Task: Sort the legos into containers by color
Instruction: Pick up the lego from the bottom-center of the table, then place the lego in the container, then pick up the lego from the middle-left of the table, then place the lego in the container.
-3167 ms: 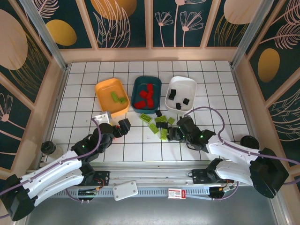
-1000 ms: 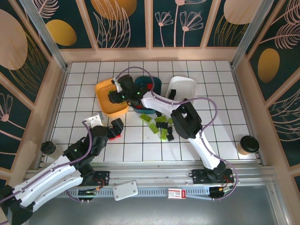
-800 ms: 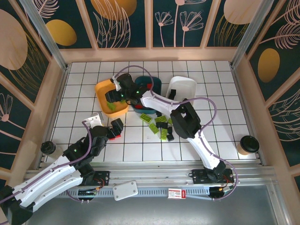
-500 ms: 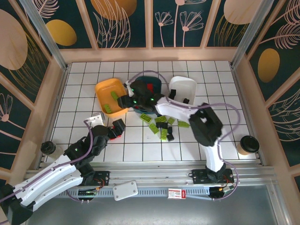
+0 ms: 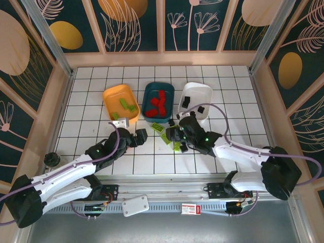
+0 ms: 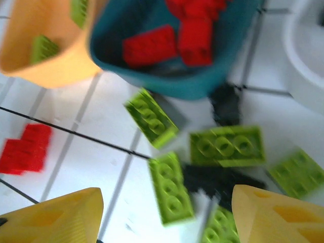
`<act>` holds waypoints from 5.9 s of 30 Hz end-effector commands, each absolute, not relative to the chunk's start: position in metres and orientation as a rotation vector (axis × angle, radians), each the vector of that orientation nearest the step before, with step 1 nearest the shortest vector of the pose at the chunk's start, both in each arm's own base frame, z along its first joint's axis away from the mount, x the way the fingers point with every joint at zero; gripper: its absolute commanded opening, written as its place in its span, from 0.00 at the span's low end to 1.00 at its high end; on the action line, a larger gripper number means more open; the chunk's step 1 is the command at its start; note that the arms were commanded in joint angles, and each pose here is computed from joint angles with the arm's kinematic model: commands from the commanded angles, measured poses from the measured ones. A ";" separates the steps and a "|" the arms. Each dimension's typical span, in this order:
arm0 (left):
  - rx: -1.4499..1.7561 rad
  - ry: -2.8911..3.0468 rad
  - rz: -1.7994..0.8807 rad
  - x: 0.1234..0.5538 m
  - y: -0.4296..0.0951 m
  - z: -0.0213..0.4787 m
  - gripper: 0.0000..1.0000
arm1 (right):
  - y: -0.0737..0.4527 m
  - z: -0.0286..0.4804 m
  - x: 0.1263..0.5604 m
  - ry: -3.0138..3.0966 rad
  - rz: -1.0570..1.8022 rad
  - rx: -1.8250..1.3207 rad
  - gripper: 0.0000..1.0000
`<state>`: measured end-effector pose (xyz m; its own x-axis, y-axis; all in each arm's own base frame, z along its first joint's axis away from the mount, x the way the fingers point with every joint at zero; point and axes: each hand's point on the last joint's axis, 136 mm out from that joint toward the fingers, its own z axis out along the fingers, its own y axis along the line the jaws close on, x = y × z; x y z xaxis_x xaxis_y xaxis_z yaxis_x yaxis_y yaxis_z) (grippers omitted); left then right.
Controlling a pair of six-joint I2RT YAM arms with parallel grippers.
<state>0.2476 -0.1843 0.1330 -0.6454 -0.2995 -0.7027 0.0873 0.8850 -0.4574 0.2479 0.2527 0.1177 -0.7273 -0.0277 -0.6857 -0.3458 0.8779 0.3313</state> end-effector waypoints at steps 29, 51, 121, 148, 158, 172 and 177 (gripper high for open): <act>-0.139 2.203 -0.630 0.247 -0.192 0.128 0.99 | 0.205 0.035 0.252 2.546 0.450 -0.096 0.37; -0.032 2.261 -0.646 0.251 -0.214 0.122 0.98 | 0.181 0.124 0.402 2.315 0.398 0.028 0.21; 0.991 2.433 -0.061 0.196 -0.386 -0.025 0.39 | 0.079 0.157 0.300 2.149 0.439 0.339 0.68; 0.460 2.147 -0.658 0.314 -0.429 0.158 0.27 | 0.079 0.158 0.298 2.142 0.476 0.374 0.68; 0.337 2.197 -0.741 0.397 -0.461 0.142 0.44 | 0.082 0.149 0.290 2.162 0.497 0.372 0.68; 0.252 2.032 -0.889 0.401 -0.445 0.232 0.89 | 0.146 0.113 0.246 2.273 0.694 0.206 0.70; 0.208 1.991 -0.957 0.361 -0.403 0.244 0.99 | 0.190 0.093 0.226 2.342 0.727 0.094 0.70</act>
